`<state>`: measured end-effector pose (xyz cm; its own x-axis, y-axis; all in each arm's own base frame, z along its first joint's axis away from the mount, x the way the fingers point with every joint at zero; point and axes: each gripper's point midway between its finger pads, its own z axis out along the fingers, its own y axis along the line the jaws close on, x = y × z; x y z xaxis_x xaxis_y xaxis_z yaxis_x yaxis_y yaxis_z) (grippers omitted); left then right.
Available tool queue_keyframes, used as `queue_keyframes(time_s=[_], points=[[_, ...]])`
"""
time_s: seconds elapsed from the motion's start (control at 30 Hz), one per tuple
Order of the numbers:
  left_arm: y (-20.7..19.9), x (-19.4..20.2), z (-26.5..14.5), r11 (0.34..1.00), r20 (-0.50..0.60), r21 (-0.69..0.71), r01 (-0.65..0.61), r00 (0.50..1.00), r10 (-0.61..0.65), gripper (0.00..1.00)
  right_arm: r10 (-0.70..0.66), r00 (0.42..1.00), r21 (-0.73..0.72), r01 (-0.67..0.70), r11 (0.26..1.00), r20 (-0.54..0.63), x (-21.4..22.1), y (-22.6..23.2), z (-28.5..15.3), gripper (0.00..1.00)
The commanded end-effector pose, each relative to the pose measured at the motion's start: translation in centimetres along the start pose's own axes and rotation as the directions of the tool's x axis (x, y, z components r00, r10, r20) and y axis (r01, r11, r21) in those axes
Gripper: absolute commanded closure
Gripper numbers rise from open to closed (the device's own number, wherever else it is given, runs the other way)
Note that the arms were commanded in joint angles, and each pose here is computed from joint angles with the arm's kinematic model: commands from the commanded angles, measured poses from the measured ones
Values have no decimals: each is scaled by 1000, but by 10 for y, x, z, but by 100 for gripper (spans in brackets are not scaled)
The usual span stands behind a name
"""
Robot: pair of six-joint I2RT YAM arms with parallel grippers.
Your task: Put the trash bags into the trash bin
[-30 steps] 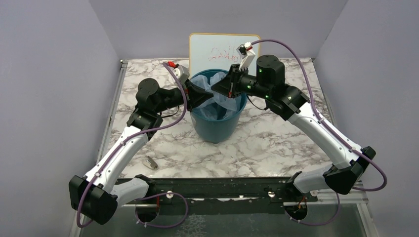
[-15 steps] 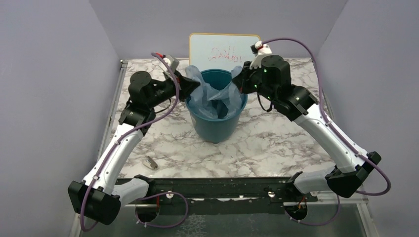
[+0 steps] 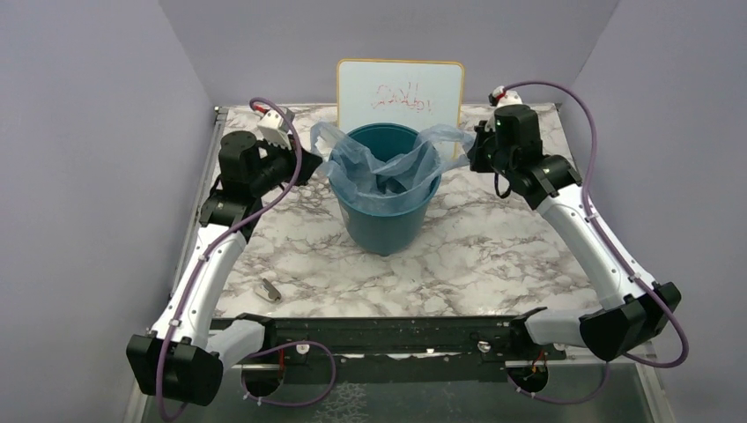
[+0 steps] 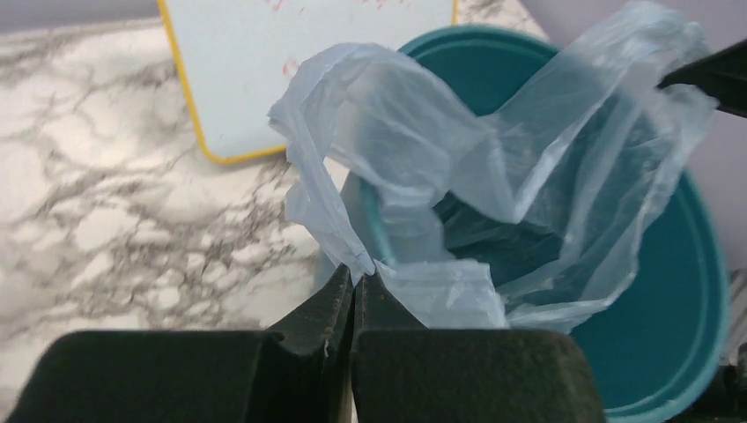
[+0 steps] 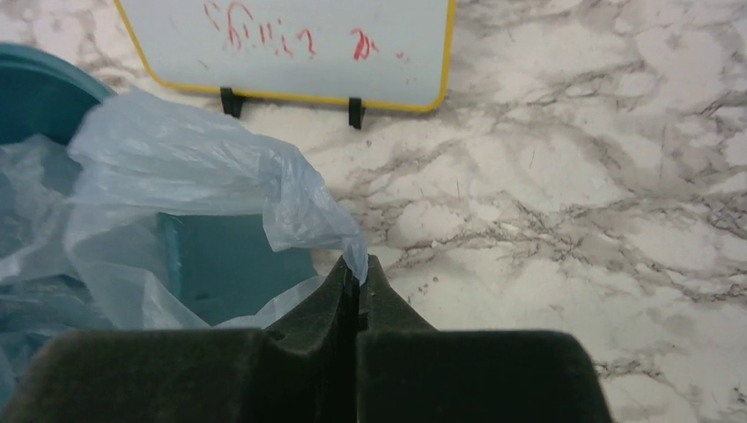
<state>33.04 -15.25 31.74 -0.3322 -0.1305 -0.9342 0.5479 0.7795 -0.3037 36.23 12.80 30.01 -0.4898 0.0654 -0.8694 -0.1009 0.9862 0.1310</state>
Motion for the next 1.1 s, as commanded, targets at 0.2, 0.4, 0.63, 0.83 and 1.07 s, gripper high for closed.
queue_keyframes(time_s=[0.2,0.4,0.63,0.83,1.07], points=[[51,65,-2,979,-135,-191,74,986,-100,100,-27,978,33,35,999,-205,64,-11,39,95],[41,99,9,982,-196,-102,161,964,-178,100,-56,932,17,67,998,-358,111,-12,59,95],[33,118,11,969,-193,-59,239,950,-246,85,-75,912,-38,66,997,-402,117,-3,62,84],[60,96,-3,948,-129,-254,190,965,-228,40,-56,973,90,78,993,-224,60,-23,41,65],[80,53,-34,887,42,-431,165,986,-163,3,-40,999,158,40,987,-3,8,-37,3,32]])
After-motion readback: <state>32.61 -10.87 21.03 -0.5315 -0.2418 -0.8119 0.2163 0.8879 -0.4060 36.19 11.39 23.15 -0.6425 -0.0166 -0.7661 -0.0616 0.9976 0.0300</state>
